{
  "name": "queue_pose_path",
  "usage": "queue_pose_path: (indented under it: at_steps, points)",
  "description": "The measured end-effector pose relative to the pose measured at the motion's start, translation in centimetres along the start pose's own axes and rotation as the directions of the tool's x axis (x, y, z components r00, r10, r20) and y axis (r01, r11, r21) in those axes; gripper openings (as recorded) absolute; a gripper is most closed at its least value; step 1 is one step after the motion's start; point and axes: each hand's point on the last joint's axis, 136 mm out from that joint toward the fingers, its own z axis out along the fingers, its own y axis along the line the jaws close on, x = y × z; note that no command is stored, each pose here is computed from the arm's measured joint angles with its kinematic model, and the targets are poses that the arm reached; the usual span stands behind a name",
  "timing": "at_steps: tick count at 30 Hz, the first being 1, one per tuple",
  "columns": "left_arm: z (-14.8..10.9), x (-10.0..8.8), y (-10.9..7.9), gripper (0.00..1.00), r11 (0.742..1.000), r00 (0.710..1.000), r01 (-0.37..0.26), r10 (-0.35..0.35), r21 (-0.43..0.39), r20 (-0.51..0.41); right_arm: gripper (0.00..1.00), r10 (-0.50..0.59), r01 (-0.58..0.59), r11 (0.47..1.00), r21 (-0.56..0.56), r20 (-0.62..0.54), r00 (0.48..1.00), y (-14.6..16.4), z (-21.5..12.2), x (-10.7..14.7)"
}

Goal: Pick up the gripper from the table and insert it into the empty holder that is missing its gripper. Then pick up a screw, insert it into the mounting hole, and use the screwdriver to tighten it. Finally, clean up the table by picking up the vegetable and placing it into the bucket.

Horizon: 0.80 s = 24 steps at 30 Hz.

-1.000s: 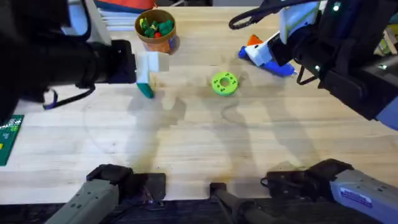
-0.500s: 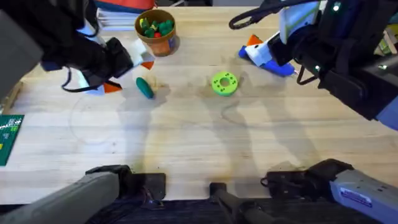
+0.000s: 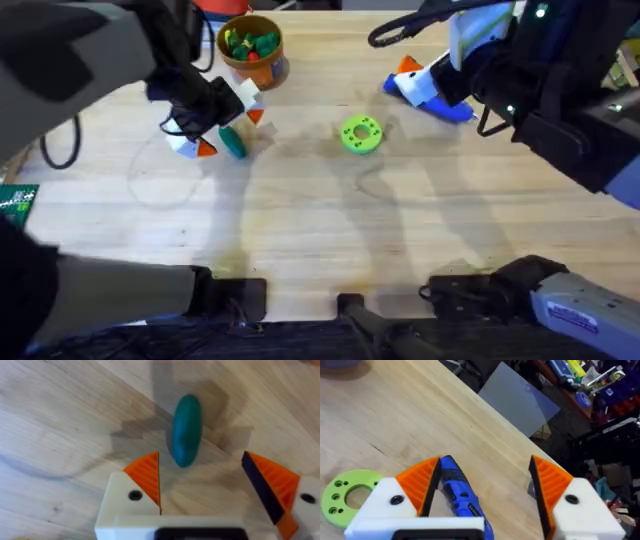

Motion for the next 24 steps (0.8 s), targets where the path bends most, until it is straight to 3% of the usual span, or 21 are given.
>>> queue_pose_path:
  at_steps: [3,5,7,12,13,20,24]
  points:
    - [2.2,0.3,0.8,0.987,0.995,1.000,-0.002,-0.001,-0.097,-0.021,0.994,-0.003,0.003,1.000,-0.008,-0.014,1.000,0.2,0.0,0.3]
    - [2.8,0.2,1.0,0.977,0.993,1.000,0.004,-0.006,-0.114,-0.021,0.994,-0.006,0.006,1.000,-0.014,-0.026,1.000,0.3,0.0,0.6]
    - [3.0,-0.1,0.9,0.878,0.993,1.000,0.010,-0.011,-0.114,-0.008,0.994,-0.009,0.008,1.000,-0.019,-0.035,0.999,0.5,0.0,0.9]
    - [3.1,-0.4,0.8,0.147,0.993,1.000,0.017,-0.017,-0.113,0.004,0.994,-0.010,0.009,1.000,-0.022,-0.040,0.999,0.5,0.0,1.0]
    - [2.9,-0.5,0.8,0.060,0.993,1.000,0.018,-0.018,-0.115,0.006,0.994,-0.010,0.009,1.000,-0.022,-0.040,0.999,0.5,0.0,1.0]
    - [0.8,0.8,1.6,0.024,0.983,0.997,0.017,-0.031,-0.181,-0.075,0.994,-0.010,0.009,1.000,-0.022,-0.040,0.999,0.5,0.0,1.0]
    - [-2.5,0.4,0.2,0.024,0.987,0.994,0.019,-0.035,-0.161,-0.099,0.994,-0.010,0.009,1.000,-0.022,-0.040,0.999,0.5,0.0,1.0]
